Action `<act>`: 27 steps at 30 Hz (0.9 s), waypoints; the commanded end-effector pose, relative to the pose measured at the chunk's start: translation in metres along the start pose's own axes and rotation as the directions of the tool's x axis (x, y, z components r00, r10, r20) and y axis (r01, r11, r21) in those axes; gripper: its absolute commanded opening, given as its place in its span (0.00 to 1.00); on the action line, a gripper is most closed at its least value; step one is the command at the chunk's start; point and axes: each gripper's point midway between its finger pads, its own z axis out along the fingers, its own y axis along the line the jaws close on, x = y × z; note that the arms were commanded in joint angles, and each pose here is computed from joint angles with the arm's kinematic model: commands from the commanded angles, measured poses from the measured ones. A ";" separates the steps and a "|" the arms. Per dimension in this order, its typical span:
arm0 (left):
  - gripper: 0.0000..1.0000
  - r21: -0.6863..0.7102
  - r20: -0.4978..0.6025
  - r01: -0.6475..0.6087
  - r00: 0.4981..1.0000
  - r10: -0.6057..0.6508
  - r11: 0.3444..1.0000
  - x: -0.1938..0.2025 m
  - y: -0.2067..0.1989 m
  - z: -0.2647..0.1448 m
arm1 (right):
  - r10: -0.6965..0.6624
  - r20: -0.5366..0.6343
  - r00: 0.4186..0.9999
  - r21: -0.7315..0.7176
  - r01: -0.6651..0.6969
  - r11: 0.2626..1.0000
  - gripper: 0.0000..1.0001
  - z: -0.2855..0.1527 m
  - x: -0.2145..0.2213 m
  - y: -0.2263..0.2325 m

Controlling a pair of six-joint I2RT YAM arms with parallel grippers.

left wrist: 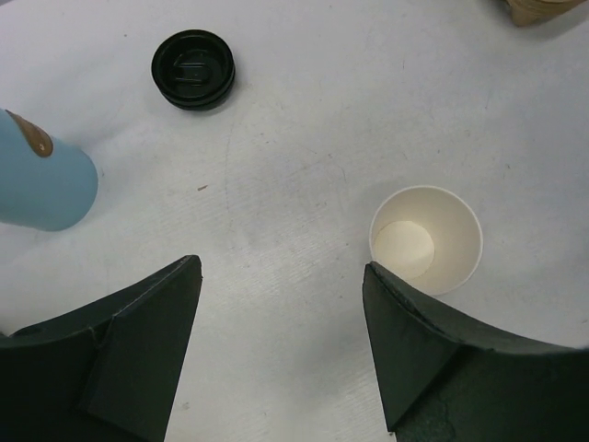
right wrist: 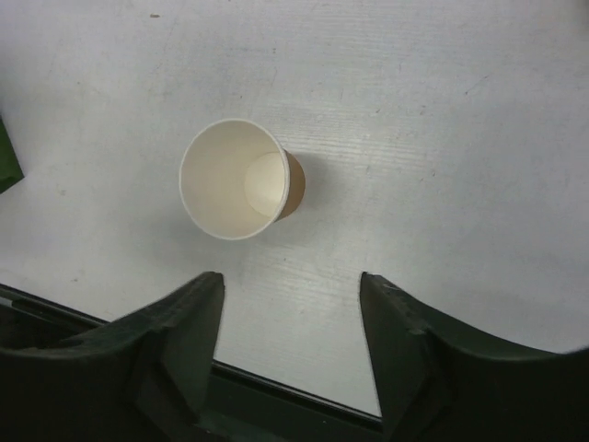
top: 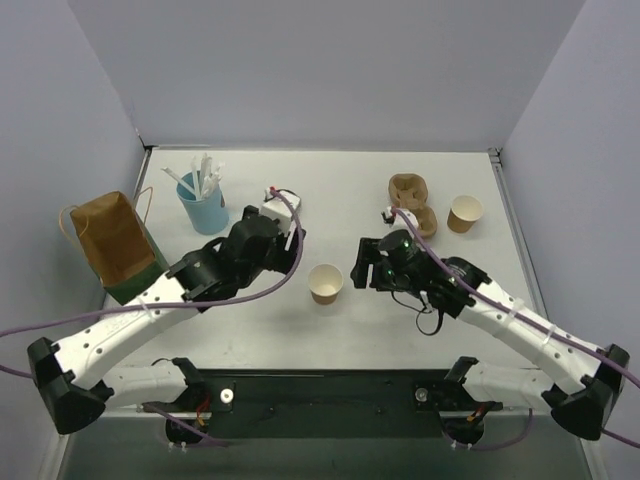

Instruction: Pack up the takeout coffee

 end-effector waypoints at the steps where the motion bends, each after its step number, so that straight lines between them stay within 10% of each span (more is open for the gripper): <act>1: 0.78 -0.031 -0.091 -0.027 0.996 0.024 0.999 -0.023 0.001 0.037 | -0.094 0.031 0.995 0.041 0.093 0.995 0.68 -0.013 0.011 -0.022; 16: 0.64 -0.022 -0.249 0.012 0.968 -0.017 1.000 -0.023 0.044 0.231 | -0.190 0.124 0.974 -0.074 0.200 0.977 0.77 -0.055 0.014 -0.032; 27: 0.57 0.040 -0.295 0.051 0.955 -0.037 0.998 -0.007 0.054 0.291 | -0.223 0.130 0.966 -0.017 0.227 0.974 0.76 -0.050 0.010 -0.039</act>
